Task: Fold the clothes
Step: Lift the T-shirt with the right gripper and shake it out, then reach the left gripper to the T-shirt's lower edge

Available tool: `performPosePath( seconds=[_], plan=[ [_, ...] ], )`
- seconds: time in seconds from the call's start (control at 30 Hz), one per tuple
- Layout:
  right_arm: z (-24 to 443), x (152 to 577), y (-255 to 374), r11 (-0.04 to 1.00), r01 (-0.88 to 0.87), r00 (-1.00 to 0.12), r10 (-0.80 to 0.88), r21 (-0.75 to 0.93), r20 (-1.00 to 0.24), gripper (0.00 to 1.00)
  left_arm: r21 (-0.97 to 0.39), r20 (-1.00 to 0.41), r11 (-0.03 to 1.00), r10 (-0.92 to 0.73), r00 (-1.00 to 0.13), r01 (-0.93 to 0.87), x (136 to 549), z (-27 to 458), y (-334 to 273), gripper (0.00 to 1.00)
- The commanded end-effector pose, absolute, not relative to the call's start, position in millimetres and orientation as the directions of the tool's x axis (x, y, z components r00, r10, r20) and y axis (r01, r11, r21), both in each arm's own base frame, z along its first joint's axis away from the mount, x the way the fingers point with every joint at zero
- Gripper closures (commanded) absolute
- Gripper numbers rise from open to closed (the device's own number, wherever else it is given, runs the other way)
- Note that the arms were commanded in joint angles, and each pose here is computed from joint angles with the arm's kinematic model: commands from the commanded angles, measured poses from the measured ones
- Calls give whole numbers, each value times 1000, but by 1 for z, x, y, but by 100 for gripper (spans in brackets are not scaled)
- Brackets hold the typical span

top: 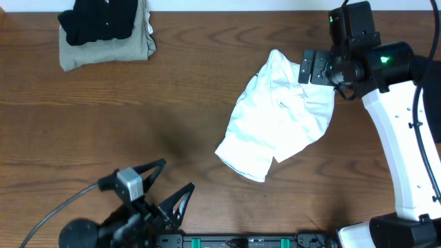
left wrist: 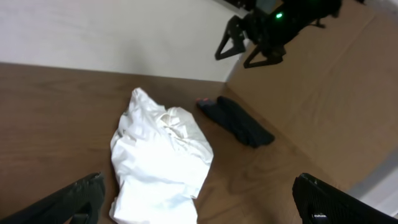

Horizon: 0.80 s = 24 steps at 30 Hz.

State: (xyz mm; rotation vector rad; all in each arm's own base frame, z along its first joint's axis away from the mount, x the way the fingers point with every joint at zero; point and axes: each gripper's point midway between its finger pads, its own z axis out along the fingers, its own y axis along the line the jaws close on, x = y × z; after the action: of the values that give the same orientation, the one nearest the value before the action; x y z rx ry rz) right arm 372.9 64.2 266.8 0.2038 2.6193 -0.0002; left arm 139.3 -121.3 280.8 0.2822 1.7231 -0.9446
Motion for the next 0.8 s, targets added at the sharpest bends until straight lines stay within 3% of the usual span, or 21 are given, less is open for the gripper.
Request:
performPosePath(
  seconds=[0.0,0.13,0.43,0.57,0.77],
  plan=[
    [271,371,70,989,130,-861,146,65,-488,1,-419,-902,683,-237,-361,598,149,290,-118,2],
    [270,370,71,989,127,-864,145,71,-483,1,-417,-888,770,-233,-396,483,173,291,-101,2],
    [268,369,74,989,119,-869,145,84,-473,1,-342,-742,940,-267,-615,4,248,293,-33,2],
    [262,368,74,990,120,-876,143,78,-460,1,-317,-650,947,-259,-714,-55,269,290,-30,2],
    [243,366,73,991,123,-896,137,59,-423,1,-483,-466,868,-363,-807,-112,295,262,-54,2]
  ],
)
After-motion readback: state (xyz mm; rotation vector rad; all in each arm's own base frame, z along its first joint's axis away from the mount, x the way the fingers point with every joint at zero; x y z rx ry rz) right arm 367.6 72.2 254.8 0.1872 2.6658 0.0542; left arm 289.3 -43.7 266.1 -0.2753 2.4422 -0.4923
